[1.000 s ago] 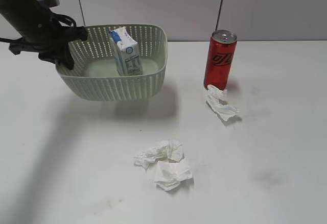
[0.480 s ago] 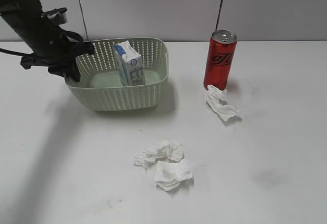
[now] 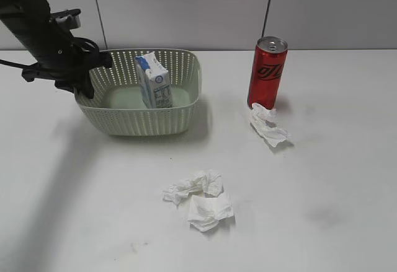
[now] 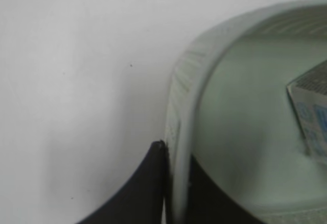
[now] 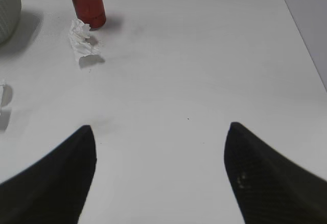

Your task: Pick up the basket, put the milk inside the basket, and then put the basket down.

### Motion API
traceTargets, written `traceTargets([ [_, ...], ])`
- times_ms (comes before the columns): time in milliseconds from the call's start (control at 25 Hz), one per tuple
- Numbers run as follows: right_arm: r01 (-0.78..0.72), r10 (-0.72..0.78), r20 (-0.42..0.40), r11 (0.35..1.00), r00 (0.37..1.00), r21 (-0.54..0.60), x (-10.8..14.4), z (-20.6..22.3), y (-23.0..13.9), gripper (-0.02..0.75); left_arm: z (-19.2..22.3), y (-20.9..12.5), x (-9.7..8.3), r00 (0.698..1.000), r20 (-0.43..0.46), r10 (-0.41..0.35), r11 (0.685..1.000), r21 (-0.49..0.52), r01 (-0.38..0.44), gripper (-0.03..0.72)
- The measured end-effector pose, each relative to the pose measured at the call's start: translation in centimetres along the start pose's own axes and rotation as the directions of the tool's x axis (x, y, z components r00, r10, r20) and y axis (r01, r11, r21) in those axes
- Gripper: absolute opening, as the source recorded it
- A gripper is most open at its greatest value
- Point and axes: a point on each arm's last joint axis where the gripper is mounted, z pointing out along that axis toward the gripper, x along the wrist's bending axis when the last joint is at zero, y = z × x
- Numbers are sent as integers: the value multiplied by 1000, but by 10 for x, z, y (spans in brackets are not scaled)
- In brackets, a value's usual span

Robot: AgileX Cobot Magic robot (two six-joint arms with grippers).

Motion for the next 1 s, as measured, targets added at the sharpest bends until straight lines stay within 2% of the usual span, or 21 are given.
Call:
traceTargets([
  [80,0,0,0,1000,1000,0,0,0,0,592,0,0,-1,1000,9,-13,1000,-1,13,130],
  [320,0,0,0,1000,1000,0,0,0,0,592,-2,0,-3,1000,20,-24,1000,3,24,508],
  [400,0,0,0,1000,1000,0,0,0,0,592,-5,1,-3,999,21,-26,999,25,25,584],
  [560,0,0,0,1000,1000,0,0,0,0,591,-29,14,-2,999,29,-24,999,25,23,626],
  [800,0,0,0,1000,1000,0,0,0,0,591,-103,42,6,998,-44,38,993,-109,-43,627],
  [920,0,0,0,1000,1000,0,0,0,0,591,-121,43,23,995,-94,23,996,-89,-31,626],
  [1000,0,0,0,1000,1000,0,0,0,0,591,-125,41,39,992,-123,13,999,-39,-18,623],
])
